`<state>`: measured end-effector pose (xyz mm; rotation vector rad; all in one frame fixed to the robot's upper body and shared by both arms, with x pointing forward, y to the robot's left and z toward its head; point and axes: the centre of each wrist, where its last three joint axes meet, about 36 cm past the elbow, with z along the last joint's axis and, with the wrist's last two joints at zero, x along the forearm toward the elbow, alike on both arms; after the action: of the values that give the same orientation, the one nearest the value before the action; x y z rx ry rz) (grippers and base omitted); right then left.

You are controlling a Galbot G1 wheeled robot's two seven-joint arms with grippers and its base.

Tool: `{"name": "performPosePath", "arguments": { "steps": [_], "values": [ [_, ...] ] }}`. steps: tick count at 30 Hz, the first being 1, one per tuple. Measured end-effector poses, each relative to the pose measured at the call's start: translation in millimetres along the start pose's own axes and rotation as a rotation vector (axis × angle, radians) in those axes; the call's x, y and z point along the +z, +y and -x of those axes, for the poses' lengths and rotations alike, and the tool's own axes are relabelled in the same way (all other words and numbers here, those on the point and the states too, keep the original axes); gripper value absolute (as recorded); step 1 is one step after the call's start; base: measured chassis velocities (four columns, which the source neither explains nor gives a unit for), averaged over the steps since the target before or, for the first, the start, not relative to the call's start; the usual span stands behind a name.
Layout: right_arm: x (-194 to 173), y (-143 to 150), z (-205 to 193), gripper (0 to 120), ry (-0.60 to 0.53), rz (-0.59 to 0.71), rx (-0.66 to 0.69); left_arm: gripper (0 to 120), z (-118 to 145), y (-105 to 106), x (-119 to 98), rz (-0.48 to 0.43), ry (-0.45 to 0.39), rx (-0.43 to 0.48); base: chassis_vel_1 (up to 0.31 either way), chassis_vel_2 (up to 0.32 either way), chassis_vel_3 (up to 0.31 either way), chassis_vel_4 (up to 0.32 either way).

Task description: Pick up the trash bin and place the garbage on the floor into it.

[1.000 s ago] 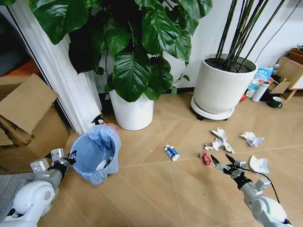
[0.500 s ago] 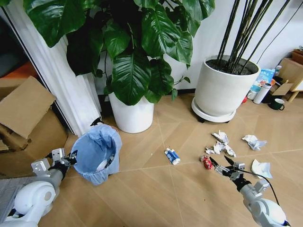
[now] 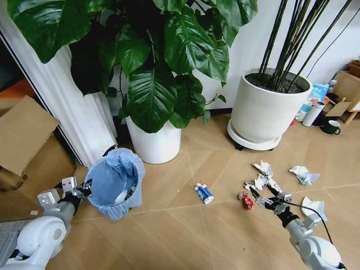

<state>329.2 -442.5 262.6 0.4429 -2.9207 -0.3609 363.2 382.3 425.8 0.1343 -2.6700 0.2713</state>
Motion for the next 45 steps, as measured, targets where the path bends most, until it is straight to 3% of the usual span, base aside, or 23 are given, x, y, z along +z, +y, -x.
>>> {"name": "performPosePath", "arguments": {
  "steps": [27,36,45],
  "values": [
    [11.9,2.5,18.2,100,0.04,-0.013,-0.075,0,6.9,2.0,-1.1,-0.004,0.005,-0.001,-0.152,-0.041,0.149,0.046],
    [20.4,5.6,38.0,100,0.061,-0.114,-0.137,0,7.6,3.3,0.4,-0.007,0.008,-0.007,-0.168,0.012,0.184,0.001],
    [37.0,59.6,107.2,100,0.117,-0.146,-0.34,0,6.6,5.1,-1.8,0.012,0.017,-0.011,-0.01,0.01,0.012,-0.017]
  ]
}}
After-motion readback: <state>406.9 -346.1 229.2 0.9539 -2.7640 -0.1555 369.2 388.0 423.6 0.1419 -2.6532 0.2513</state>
